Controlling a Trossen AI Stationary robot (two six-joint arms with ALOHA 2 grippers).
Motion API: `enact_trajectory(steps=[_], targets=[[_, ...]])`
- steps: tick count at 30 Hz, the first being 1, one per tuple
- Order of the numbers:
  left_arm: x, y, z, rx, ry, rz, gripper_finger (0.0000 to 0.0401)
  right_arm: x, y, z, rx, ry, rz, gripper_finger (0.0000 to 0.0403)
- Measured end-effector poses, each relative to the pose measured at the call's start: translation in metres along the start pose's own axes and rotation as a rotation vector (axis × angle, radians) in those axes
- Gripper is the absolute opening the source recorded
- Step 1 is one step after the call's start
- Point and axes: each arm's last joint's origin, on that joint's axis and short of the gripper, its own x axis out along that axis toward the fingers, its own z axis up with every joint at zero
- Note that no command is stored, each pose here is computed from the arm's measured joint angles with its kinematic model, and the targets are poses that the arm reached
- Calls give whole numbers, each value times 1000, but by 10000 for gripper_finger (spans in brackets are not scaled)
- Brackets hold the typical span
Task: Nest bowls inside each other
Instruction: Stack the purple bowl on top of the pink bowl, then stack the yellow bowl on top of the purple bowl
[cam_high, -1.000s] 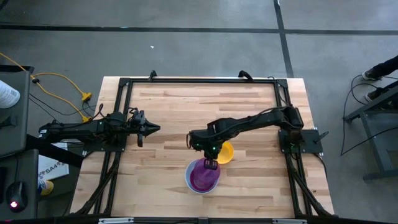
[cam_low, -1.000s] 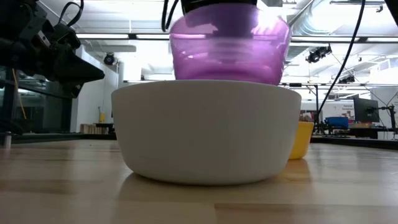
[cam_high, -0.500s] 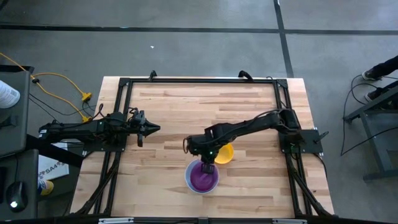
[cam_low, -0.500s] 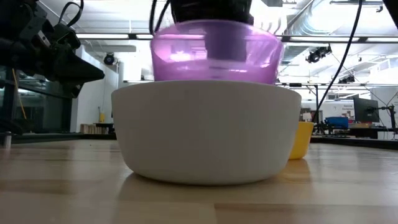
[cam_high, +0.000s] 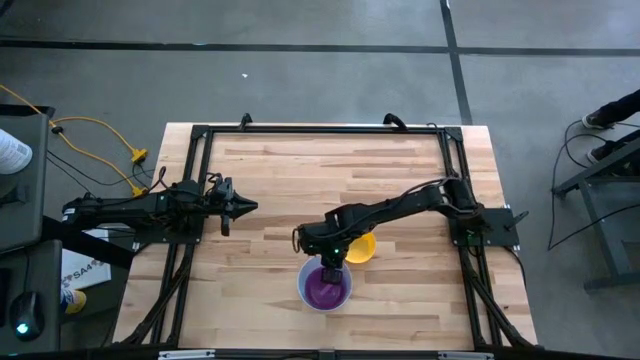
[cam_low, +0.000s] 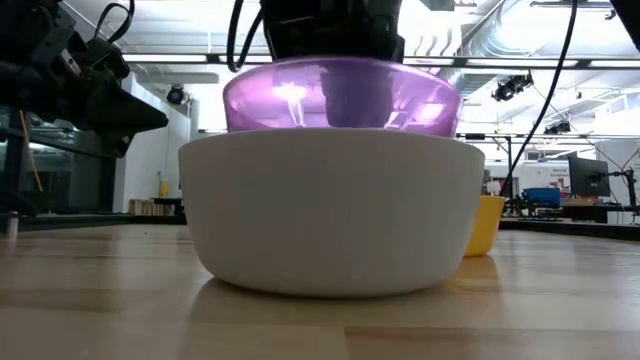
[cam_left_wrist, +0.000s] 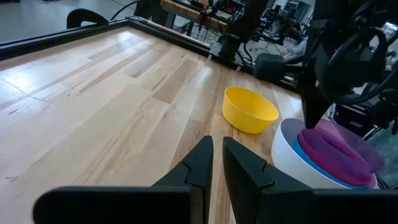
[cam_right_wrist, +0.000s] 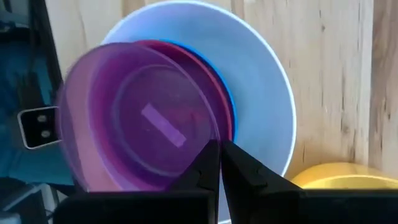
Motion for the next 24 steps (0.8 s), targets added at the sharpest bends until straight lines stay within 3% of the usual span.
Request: enact_trajectory(steps=[15, 24], targets=[[0, 0, 0, 0, 0, 0, 38, 16, 4, 4, -9, -5, 56, 18], [0, 0, 0, 0, 0, 0, 38, 18, 5, 5, -13, -31, 25, 20]])
